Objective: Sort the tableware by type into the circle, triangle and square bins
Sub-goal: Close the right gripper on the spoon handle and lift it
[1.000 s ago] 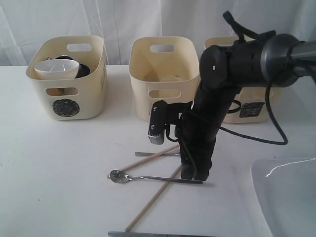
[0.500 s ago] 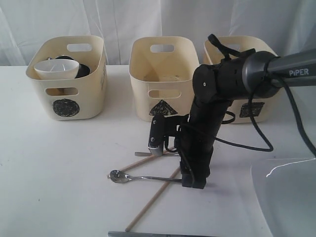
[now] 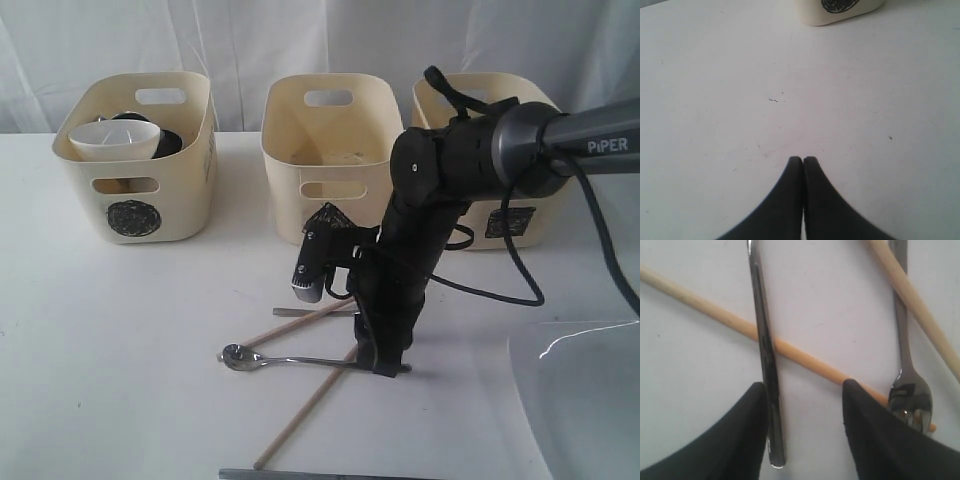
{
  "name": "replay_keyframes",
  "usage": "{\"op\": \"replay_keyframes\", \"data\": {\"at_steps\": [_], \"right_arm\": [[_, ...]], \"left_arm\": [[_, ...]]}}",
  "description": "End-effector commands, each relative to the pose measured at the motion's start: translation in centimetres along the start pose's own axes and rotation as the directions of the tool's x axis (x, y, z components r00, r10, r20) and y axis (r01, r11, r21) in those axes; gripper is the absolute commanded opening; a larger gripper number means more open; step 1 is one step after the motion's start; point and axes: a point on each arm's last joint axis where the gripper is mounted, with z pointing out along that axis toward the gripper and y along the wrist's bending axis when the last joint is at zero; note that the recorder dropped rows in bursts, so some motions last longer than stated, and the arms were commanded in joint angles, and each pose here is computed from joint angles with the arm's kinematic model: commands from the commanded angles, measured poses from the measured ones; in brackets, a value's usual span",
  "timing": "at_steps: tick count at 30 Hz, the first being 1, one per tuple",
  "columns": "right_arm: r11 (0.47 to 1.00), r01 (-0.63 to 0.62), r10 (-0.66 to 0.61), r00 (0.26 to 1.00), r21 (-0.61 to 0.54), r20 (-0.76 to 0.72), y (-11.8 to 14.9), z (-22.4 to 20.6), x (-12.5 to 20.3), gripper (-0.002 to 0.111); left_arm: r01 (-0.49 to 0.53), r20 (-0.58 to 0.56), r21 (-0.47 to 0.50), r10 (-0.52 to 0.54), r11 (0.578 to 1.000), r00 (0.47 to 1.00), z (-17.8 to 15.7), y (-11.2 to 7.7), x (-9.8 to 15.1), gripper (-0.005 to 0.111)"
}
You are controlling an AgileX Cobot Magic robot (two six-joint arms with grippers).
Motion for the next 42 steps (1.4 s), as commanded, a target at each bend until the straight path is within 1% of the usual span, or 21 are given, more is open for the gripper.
{"op": "replay_keyframes", "data": {"at_steps": [1,5,8,15,18,20,25,28,34,38,42], "right_arm": [[1.0,-0.008,0.008,1.0,-0.013,-0.002,0.1,-0.2,-0.1,0.046],[0.999,-0.007,0.006,1.0,-0.043,-0.021,0.3,0.3,0.1,0.055],[0.999,-0.008,0.006,1.0,-0.054,-0.028,0.3,0.4,0.2,0.059],[0.997,-0.015,0.012,0.999,-0.071,-0.043,0.2,1.6,0.3,0.058],[0.998,-0.009,0.006,0.999,-0.061,-0.049,0.0,2.0,0.4,0.056],[0.999,0.009,-0.012,0.998,-0.051,-0.069,-0.1,2.1,0.6,0.052],[0.999,-0.032,0.029,0.994,-0.026,-0.106,-0.3,2.0,0.9,0.039],[0.999,-0.034,0.029,0.993,-0.037,-0.113,-0.2,2.0,1.0,0.027],[0.997,-0.032,0.022,0.99,-0.068,-0.141,0.1,2.0,1.2,0.001],[0.997,-0.031,0.021,0.99,-0.066,-0.14,0.2,1.4,1.2,0.0],[1.0,-0.015,0.013,0.994,-0.019,-0.106,0.4,-1.0,0.9,0.0]], "left_arm": [[-0.002,-0.008,0.005,0.002,1.0,1.0,0.0,-0.1,0.1,0.0],[-0.002,-0.008,0.005,0.002,1.0,1.0,0.0,-0.1,0.1,0.0],[-0.002,-0.008,0.005,0.002,1.0,1.0,0.0,-0.1,0.1,0.0],[-0.002,-0.008,0.005,0.002,1.0,1.0,0.0,-0.1,0.1,0.0],[-0.004,-0.009,0.004,0.004,1.0,1.0,0.0,-0.1,0.1,0.0],[-0.005,-0.009,0.003,0.005,1.0,1.0,0.0,-0.1,0.1,0.0],[-0.005,-0.009,0.003,0.005,1.0,1.0,0.0,-0.1,0.1,0.0],[-0.005,-0.009,0.003,0.005,1.0,1.0,0.0,-0.1,0.1,0.0],[-0.005,-0.007,0.002,0.005,1.0,1.0,0.0,0.0,0.1,0.0],[-0.007,-0.008,0.001,0.007,1.0,1.0,0.0,0.0,0.1,0.0],[-0.009,-0.008,0.0,0.009,1.0,1.0,0.0,0.0,0.1,0.0]]}}
